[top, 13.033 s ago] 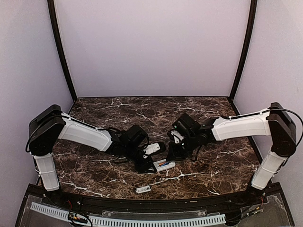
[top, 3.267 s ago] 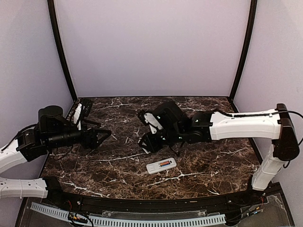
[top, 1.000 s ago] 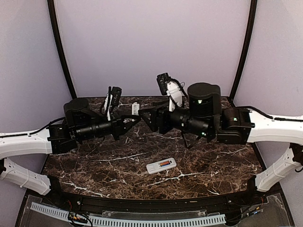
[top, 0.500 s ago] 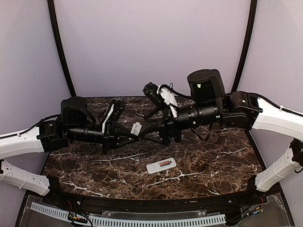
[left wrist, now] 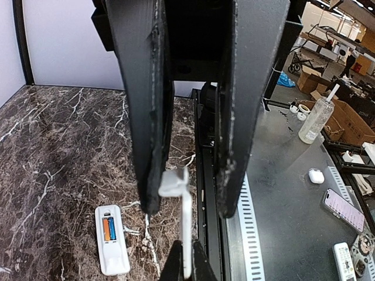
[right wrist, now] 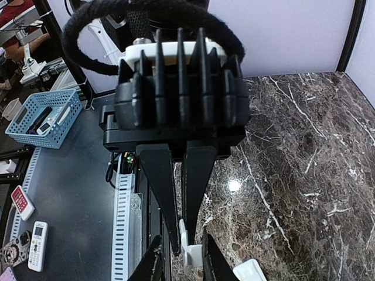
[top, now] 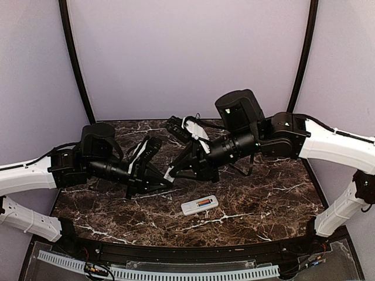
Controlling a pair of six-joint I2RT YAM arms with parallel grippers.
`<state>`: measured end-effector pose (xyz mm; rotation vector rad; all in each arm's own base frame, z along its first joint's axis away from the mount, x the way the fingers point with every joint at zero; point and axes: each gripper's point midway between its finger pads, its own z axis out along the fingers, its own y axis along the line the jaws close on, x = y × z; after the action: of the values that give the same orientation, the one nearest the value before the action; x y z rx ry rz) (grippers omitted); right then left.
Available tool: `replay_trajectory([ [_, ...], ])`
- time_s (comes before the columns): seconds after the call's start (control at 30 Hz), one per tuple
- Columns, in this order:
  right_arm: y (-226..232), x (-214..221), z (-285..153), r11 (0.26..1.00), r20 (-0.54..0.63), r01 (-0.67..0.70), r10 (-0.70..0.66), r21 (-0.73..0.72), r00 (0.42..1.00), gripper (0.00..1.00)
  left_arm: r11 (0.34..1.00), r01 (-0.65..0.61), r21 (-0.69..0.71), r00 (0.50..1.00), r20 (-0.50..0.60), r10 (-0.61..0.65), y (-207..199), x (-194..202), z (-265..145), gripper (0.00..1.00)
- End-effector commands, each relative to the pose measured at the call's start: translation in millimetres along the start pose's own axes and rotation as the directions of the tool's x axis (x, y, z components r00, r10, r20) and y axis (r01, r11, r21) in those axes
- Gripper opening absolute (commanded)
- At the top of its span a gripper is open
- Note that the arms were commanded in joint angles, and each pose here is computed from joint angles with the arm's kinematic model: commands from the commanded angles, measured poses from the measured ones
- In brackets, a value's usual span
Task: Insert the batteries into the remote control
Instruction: Pass from the left arm to the right
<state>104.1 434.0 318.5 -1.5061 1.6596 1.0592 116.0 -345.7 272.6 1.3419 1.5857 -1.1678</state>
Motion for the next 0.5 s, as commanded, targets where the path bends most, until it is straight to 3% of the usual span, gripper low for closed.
replay_trajectory([
  [0.0,5.2,-6.1,0.8,0.999,0.003,-0.004,0.004,-0.032,1.000,0.20,1.000,-0.016,0.011,1.000,-0.001,0.016,-2.8,-8.0,-1.5,0.00],
  [0.3,1.4,0.3,12.4,0.999,-0.037,-0.034,0.033,-0.038,0.999,0.17,1.000,-0.027,0.004,1.000,0.005,0.027,-3.8,-12.3,-4.8,0.00],
  [0.47,0.3,1.5,11.9,0.999,-0.042,-0.040,0.038,-0.036,0.998,0.06,1.000,-0.027,-0.002,1.000,0.002,0.027,-3.6,-11.7,-6.0,0.00],
])
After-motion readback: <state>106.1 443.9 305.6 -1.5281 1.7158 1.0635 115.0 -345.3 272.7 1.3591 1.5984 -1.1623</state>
